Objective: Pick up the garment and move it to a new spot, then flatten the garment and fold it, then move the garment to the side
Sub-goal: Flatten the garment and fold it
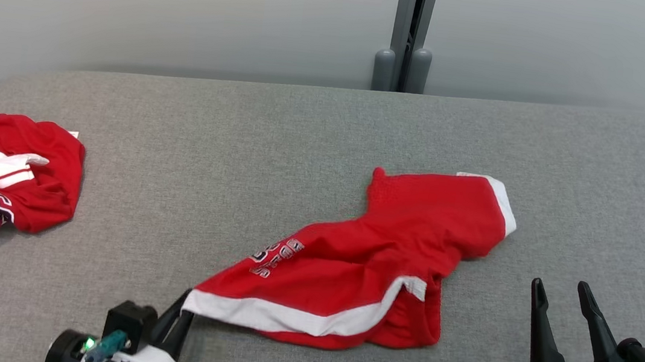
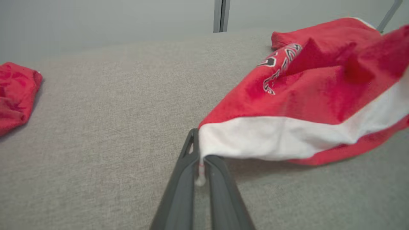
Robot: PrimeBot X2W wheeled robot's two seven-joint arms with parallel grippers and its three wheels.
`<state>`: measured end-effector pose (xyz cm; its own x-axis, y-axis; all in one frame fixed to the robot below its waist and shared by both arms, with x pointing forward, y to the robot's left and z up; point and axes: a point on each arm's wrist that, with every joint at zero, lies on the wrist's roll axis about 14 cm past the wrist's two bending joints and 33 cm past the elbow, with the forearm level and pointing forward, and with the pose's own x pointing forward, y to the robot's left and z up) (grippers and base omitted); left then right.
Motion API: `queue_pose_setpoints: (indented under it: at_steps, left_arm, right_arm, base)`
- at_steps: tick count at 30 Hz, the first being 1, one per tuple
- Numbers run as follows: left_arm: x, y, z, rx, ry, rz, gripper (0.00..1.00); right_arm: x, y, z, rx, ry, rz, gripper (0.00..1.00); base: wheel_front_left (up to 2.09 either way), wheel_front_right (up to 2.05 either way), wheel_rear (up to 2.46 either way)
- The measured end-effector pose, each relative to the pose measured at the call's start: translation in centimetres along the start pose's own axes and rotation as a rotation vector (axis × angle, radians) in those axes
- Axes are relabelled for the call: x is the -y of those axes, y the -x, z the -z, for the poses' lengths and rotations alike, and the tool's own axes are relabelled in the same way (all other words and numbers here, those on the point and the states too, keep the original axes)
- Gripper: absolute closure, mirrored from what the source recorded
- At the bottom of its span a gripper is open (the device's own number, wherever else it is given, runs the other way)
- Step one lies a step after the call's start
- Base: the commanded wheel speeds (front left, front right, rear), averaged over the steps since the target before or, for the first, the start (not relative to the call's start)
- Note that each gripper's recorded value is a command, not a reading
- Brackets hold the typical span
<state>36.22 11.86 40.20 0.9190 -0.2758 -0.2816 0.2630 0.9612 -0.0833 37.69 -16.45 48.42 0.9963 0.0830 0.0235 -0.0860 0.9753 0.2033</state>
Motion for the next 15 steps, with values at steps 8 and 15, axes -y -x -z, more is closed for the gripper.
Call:
queue_pose_setpoints:
  at_steps: [8,15]
  left_arm:
    - [-1.2,1.3,-1.1,0.056,0.047,-0.073,0.00]
    - [-5.1,3.8,-3.1,0.136,0.035,-0.194,0.00]
  right_arm:
    - [-0.1,0.4,-0.1,0.003,0.010,-0.006,0.00]
    - [-1.3,0.5,-0.7,0.020,0.011,-0.041,0.00]
  base:
    - [0.00,0.00,0.00]
    - [0.00,0.00,0.00]
